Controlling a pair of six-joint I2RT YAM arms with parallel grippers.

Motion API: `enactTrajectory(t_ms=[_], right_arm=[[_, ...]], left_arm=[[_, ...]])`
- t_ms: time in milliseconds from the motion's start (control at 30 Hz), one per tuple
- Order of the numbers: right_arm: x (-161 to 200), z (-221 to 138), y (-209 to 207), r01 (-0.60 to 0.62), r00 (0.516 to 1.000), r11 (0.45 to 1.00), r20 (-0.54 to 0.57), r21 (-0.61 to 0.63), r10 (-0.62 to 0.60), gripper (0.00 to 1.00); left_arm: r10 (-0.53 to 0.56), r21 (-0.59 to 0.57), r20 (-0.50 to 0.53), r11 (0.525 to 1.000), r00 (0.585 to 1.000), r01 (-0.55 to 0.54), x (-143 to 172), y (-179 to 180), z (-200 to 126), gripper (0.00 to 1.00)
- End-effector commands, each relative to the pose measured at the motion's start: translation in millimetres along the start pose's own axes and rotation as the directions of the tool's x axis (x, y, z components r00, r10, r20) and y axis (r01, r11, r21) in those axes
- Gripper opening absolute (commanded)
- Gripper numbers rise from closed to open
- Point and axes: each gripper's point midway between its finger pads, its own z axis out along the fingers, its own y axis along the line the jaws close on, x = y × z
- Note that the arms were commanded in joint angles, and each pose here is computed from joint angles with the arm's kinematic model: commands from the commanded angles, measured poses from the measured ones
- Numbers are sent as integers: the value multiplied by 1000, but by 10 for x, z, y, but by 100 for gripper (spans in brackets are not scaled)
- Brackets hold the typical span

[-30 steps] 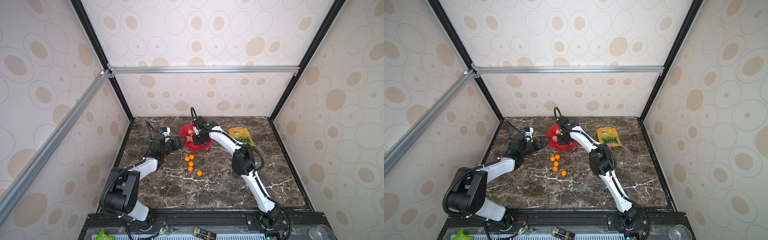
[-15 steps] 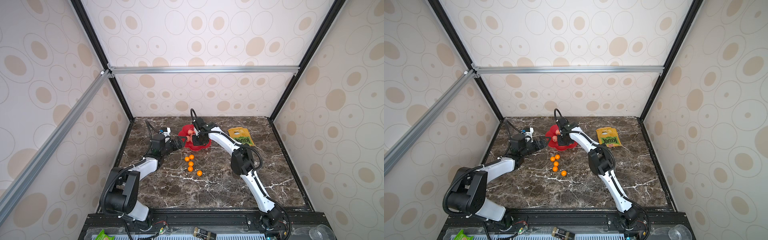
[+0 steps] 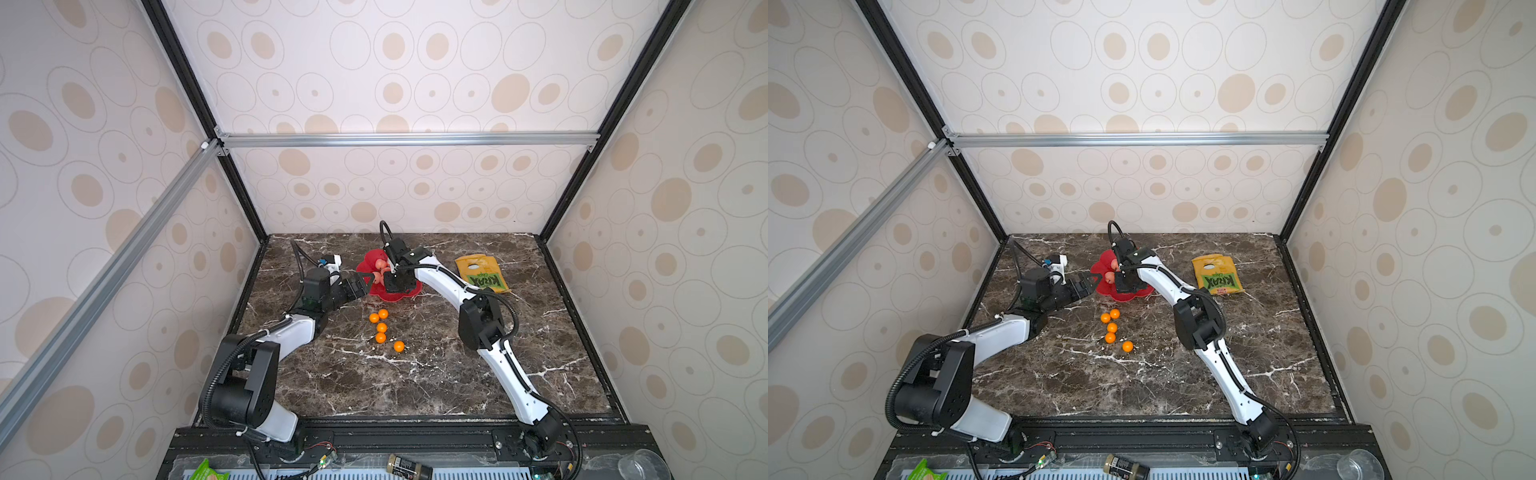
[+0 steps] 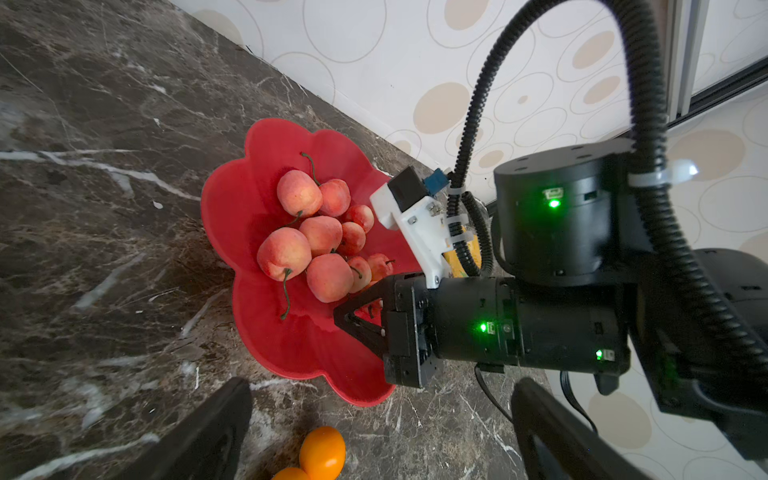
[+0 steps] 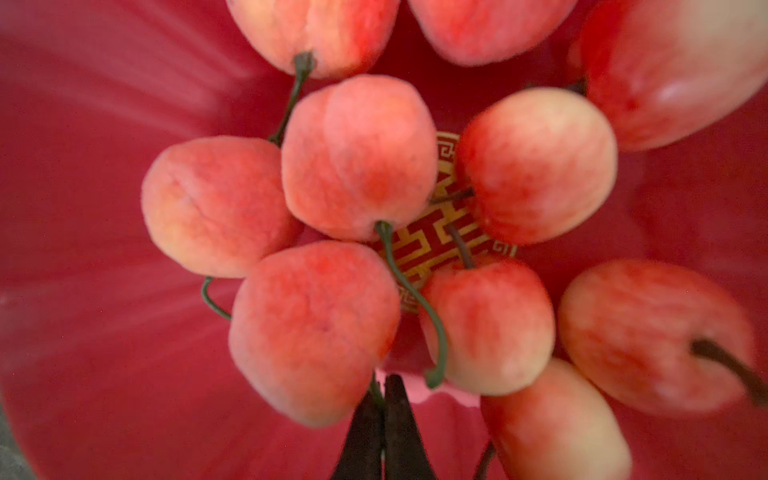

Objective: Arrange fruit in a fruit bowl
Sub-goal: Place the fruit in the fruit bowl.

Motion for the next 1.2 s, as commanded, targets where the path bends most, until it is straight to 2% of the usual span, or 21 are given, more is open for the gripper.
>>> enactTrajectory(t_ms=[0, 233, 433, 1167], right_arm=[[-43, 25, -24, -16, 1000, 1000, 10, 9, 16, 9], [-58, 46, -42, -23, 1000, 1000, 12, 6, 23, 17], [-85, -5, -26, -19, 1000, 1000, 19, -4, 19, 19], [-203, -781, 129, 28, 994, 998, 108, -58, -21, 29]], left_arm=[[22, 27, 35, 999, 999, -23, -168, -92, 17, 98], [25, 26, 35, 999, 999, -25, -168, -95, 15, 98], [24, 28, 36, 999, 999, -25, -173, -104, 6, 98], [46, 37, 42, 998, 998, -47, -103, -303, -260, 98]])
